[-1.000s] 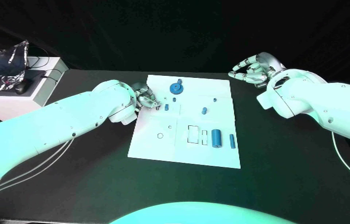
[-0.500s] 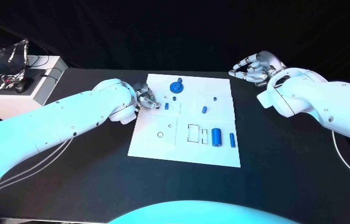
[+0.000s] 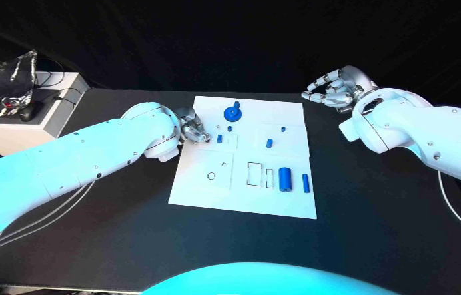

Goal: Assemble the parts on the task board

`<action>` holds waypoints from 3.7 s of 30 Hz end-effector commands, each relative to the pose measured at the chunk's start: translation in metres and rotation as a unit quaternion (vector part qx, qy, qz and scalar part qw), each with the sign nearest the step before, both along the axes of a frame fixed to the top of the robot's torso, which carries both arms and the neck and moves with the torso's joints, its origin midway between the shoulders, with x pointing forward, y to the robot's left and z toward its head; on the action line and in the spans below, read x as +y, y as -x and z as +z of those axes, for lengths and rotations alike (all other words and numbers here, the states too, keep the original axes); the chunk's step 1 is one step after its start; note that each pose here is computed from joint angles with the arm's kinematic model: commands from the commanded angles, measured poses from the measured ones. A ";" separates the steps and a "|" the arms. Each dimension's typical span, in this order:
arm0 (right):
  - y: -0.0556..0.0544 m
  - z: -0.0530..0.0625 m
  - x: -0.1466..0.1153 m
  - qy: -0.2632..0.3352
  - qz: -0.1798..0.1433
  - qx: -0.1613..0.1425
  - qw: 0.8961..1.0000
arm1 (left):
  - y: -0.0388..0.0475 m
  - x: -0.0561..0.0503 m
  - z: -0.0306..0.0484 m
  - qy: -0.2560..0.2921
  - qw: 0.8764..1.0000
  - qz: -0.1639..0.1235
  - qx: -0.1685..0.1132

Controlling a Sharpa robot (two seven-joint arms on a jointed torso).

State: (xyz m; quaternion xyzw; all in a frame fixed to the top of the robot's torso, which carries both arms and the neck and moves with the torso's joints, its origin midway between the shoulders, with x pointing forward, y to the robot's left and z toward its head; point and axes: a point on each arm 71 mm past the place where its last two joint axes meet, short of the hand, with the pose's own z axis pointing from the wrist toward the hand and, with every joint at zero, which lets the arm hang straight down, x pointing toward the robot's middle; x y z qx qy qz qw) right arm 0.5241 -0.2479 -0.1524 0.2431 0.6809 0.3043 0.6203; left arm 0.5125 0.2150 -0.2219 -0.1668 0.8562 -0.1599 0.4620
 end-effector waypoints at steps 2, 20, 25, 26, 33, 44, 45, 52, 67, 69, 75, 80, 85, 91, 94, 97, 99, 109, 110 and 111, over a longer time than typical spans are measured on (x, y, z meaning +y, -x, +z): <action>0.000 0.001 0.001 0.003 0.007 -0.006 1.000 | 0.0003 -0.002 -0.0009 -0.012 1.000 -0.006 0.000; 0.000 0.001 0.001 0.004 0.008 -0.006 1.000 | 0.0018 -0.002 -0.0038 -0.025 1.000 -0.015 0.010; 0.000 0.001 0.001 0.004 0.007 -0.006 1.000 | 0.0030 -0.002 -0.0048 -0.026 0.999 -0.018 0.019; 0.000 0.001 0.001 0.004 0.007 -0.006 1.000 | 0.0031 -0.002 -0.0049 -0.027 0.999 -0.018 0.020; 0.000 0.001 0.001 0.004 0.007 -0.006 1.000 | 0.0039 -0.003 -0.0052 -0.027 0.999 -0.020 0.024; 0.000 0.001 0.001 0.004 0.007 -0.006 1.000 | 0.0035 -0.003 -0.0056 -0.025 0.999 -0.018 0.024; 0.000 0.001 0.001 0.004 0.006 -0.006 1.000 | 0.0035 -0.003 -0.0057 -0.025 0.999 -0.018 0.025; 0.000 0.001 0.000 0.005 0.007 -0.005 1.000 | 0.0036 -0.003 -0.0063 -0.022 0.999 -0.016 0.030; 0.000 0.001 0.000 0.005 0.006 -0.005 1.000 | 0.0025 -0.001 -0.0070 -0.022 0.999 -0.010 0.030; 0.000 0.001 0.000 0.005 0.006 -0.006 1.000 | 0.0025 -0.001 -0.0070 -0.021 0.999 -0.010 0.030; 0.000 0.001 0.000 0.005 0.006 -0.006 1.000 | 0.0024 -0.001 -0.0069 -0.018 0.999 -0.009 0.030; 0.000 0.001 0.000 0.005 0.006 -0.006 1.000 | 0.0023 -0.002 -0.0069 -0.017 0.999 -0.008 0.029; 0.000 0.001 0.000 0.005 0.006 -0.006 1.000 | 0.0022 -0.001 -0.0069 -0.016 0.999 -0.007 0.030; 0.000 0.001 0.000 0.005 0.006 -0.006 1.000 | 0.0023 -0.001 -0.0068 -0.016 0.999 -0.007 0.030; 0.000 0.001 0.000 0.005 0.006 -0.006 1.000 | 0.0020 -0.001 -0.0067 -0.015 0.999 -0.005 0.029; 0.000 0.001 0.000 0.005 0.006 -0.006 1.000 | 0.0018 -0.001 -0.0066 -0.015 1.000 -0.004 0.027; 0.000 0.001 0.000 0.005 0.006 -0.006 1.000 | 0.0017 -0.001 -0.0064 -0.014 1.000 -0.003 0.026; 0.000 0.001 0.000 0.005 0.006 -0.006 1.000 | 0.0018 -0.004 -0.0053 -0.011 1.000 -0.004 0.021; 0.000 0.001 0.000 0.005 0.007 -0.006 1.000 | 0.0020 -0.004 -0.0051 -0.011 1.000 -0.004 0.021; 0.000 0.001 0.000 0.005 0.007 -0.006 1.000 | 0.0022 -0.005 -0.0049 -0.010 1.000 -0.005 0.021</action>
